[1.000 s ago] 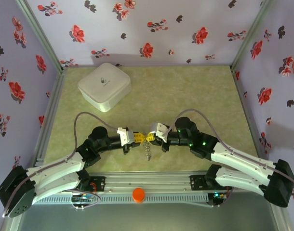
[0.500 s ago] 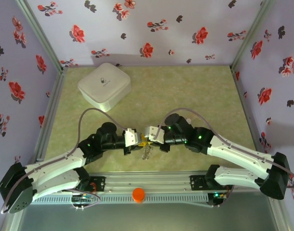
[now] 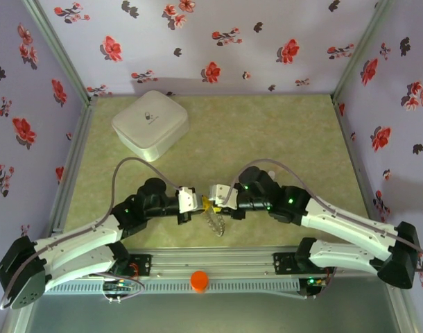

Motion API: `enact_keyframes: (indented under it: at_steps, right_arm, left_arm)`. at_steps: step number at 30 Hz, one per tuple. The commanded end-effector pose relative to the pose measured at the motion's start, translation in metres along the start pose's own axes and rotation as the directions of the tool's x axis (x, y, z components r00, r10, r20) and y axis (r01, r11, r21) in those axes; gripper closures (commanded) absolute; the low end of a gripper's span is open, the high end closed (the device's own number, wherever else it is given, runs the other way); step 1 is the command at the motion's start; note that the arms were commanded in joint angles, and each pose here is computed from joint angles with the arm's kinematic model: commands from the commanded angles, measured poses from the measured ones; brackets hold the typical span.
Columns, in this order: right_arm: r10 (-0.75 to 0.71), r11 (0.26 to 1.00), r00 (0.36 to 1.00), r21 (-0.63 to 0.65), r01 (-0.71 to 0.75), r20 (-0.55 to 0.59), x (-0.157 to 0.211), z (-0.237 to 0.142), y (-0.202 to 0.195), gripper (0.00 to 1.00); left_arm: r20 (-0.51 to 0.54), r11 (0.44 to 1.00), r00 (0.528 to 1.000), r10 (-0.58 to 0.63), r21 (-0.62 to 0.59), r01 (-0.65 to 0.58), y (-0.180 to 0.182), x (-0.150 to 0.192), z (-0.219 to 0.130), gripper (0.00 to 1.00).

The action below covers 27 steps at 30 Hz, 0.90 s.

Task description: Put the keys on the keyring

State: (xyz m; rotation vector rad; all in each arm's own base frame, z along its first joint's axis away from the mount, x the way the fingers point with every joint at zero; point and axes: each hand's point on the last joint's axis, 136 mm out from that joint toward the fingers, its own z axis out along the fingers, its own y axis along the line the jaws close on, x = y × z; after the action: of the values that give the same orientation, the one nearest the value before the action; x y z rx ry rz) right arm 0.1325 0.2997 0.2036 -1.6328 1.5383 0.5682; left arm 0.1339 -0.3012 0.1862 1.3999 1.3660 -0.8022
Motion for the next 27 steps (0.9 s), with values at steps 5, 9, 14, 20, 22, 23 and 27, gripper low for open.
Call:
enact_keyframes:
  at_steps: [5,9,14,20,22,23,27]
  right_arm:
    - [0.116,0.990,0.983,0.058,-0.126,0.144,0.001,-0.010,-0.007,0.66]
    - [0.142,0.989,0.979,0.030,-0.148,0.147,0.007,-0.008,0.001,0.66]
    - [0.159,0.987,0.975,-0.008,-0.160,0.152,0.006,-0.003,0.005,0.66]
    - [0.166,0.986,0.976,-0.006,-0.167,0.142,0.009,0.000,0.005,0.67]
    - [0.164,0.986,0.976,0.003,-0.166,0.140,0.010,0.000,0.003,0.69]
    - [0.163,0.986,0.977,0.010,-0.166,0.138,0.010,0.000,0.003,0.72]
    - [0.161,0.986,0.981,0.021,-0.165,0.109,0.014,0.002,0.000,0.78]
  left_arm:
    - [0.163,0.999,0.987,-0.009,-0.051,0.018,0.003,-0.019,-0.006,1.00]
    - [0.210,0.997,0.978,-0.018,-0.074,0.035,0.006,-0.024,-0.008,1.00]
    - [0.232,0.996,0.973,-0.020,-0.085,0.041,0.009,-0.029,-0.008,1.00]
    - [0.221,0.994,0.974,-0.041,-0.090,0.062,0.008,-0.018,-0.008,1.00]
    - [0.224,0.994,0.974,-0.041,-0.089,0.063,0.008,-0.019,-0.009,1.00]
    - [0.226,0.994,0.973,-0.043,-0.089,0.064,0.007,-0.019,-0.009,1.00]
    - [0.244,0.994,0.969,-0.039,-0.093,0.063,0.008,-0.022,-0.011,1.00]
